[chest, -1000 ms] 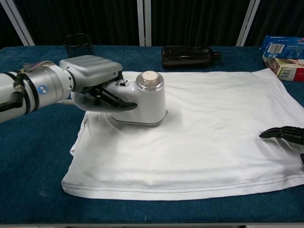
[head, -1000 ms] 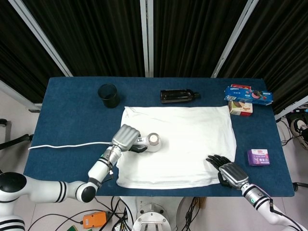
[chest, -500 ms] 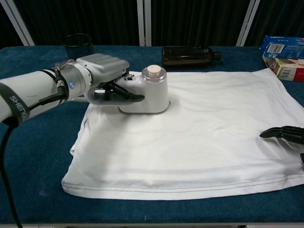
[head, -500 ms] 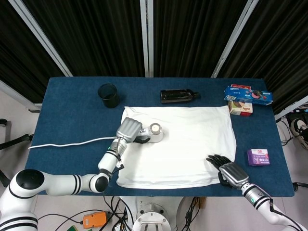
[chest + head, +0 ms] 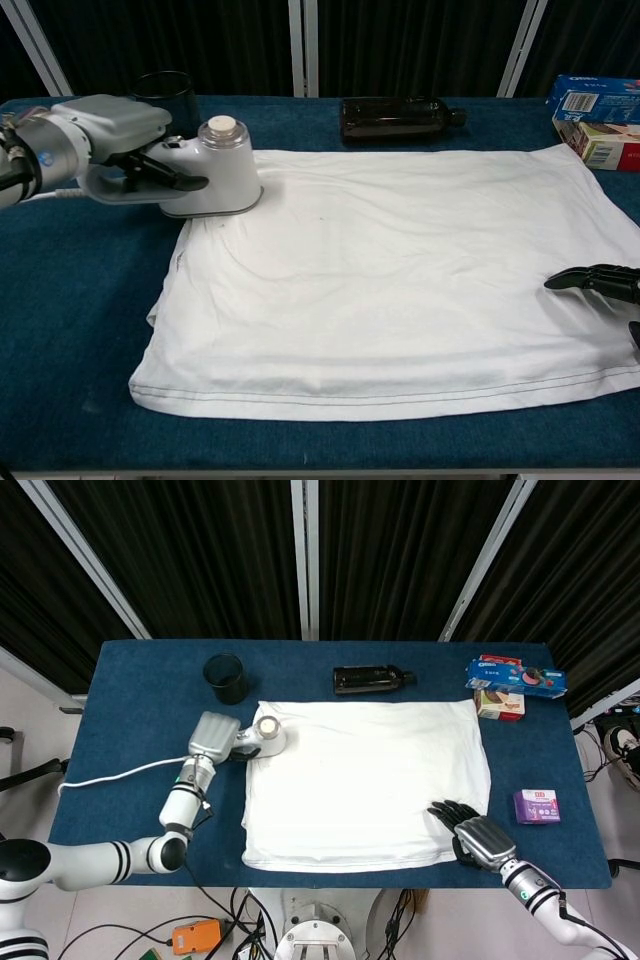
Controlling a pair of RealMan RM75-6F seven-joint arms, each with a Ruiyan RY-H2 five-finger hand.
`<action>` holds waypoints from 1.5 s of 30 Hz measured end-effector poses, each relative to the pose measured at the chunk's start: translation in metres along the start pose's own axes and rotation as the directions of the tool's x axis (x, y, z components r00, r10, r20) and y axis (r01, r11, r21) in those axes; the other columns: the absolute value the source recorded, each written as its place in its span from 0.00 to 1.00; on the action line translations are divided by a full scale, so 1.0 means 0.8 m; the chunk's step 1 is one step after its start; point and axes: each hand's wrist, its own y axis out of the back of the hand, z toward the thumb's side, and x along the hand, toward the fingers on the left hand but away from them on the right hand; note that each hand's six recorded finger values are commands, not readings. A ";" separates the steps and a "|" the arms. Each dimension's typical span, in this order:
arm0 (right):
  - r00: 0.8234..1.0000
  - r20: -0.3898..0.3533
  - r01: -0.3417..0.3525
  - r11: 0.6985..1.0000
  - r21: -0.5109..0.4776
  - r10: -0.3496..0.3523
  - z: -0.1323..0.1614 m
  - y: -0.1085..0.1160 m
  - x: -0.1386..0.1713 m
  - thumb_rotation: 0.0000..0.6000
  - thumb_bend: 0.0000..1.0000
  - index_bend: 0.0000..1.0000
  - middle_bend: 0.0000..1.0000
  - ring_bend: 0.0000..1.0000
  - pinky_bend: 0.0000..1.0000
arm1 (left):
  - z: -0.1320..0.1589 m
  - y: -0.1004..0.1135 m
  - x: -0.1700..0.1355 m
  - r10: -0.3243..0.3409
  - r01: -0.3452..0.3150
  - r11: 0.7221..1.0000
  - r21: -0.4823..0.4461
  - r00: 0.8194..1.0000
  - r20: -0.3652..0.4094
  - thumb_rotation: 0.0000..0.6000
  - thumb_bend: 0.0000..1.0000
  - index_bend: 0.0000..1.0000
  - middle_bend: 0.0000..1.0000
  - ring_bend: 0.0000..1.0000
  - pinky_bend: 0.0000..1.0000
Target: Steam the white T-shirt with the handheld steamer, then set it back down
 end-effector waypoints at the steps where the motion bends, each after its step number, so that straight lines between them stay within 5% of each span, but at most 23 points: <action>1: 1.000 0.000 0.001 1.000 0.000 -0.001 0.000 0.000 0.000 1.00 1.00 0.06 0.11 0.03 0.16 | -0.008 -0.001 -0.002 0.000 0.000 1.000 -0.005 1.000 -0.011 0.36 0.64 0.76 0.89 0.79 0.71; 7: 1.000 -0.002 0.026 1.000 -0.003 -0.026 0.001 0.007 0.004 1.00 1.00 0.06 0.11 0.03 0.16 | -0.047 0.008 -0.020 0.040 -0.044 0.996 -0.076 0.998 -0.056 0.35 0.64 0.76 0.89 0.79 0.71; 14: 0.991 0.004 0.135 0.991 -0.018 -0.135 -0.003 0.040 0.018 1.00 0.99 0.05 0.11 0.03 0.16 | -0.088 0.019 -0.059 0.130 -0.136 0.985 -0.105 0.989 -0.067 0.35 0.63 0.76 0.87 0.77 0.71; 21: 0.966 0.031 0.257 0.966 -0.034 -0.256 -0.014 0.076 0.045 1.00 0.99 0.05 0.11 0.03 0.16 | -0.117 -0.021 -0.082 0.081 -0.090 0.991 -0.097 0.993 -0.090 0.35 0.62 0.76 0.86 0.76 0.71; 28: 0.950 0.054 0.309 0.950 -0.048 -0.306 -0.021 0.089 0.061 1.00 0.97 0.04 0.11 0.03 0.16 | -0.103 -0.042 -0.086 0.045 -0.053 0.988 -0.144 0.997 -0.058 0.33 0.59 0.74 0.83 0.73 0.71; 32: 0.945 0.059 0.326 0.944 -0.050 -0.323 -0.022 0.092 0.066 1.00 0.91 0.03 0.11 0.03 0.16 | -0.098 -0.045 -0.085 0.036 -0.041 0.991 -0.125 0.998 -0.047 0.35 0.42 0.59 0.69 0.62 0.64; 37: 0.940 0.068 0.338 0.940 -0.052 -0.335 -0.025 0.095 0.071 1.00 0.87 0.03 0.11 0.03 0.16 | -0.091 -0.044 -0.086 0.035 -0.039 0.993 -0.110 0.999 -0.038 0.41 0.18 0.25 0.35 0.32 0.41; 41: 0.937 0.070 0.346 0.937 -0.050 -0.342 -0.026 0.097 0.073 1.00 0.87 0.03 0.11 0.03 0.16 | -0.088 -0.039 -0.091 0.047 -0.049 0.993 -0.106 0.999 -0.028 0.42 0.12 0.09 0.16 0.13 0.24; 45: 0.932 0.073 0.358 0.933 -0.047 -0.354 -0.028 0.101 0.076 1.00 0.87 0.03 0.11 0.03 0.16 | -0.090 -0.032 -0.100 0.055 -0.057 0.993 -0.102 0.998 -0.020 0.42 0.11 0.04 0.08 0.05 0.14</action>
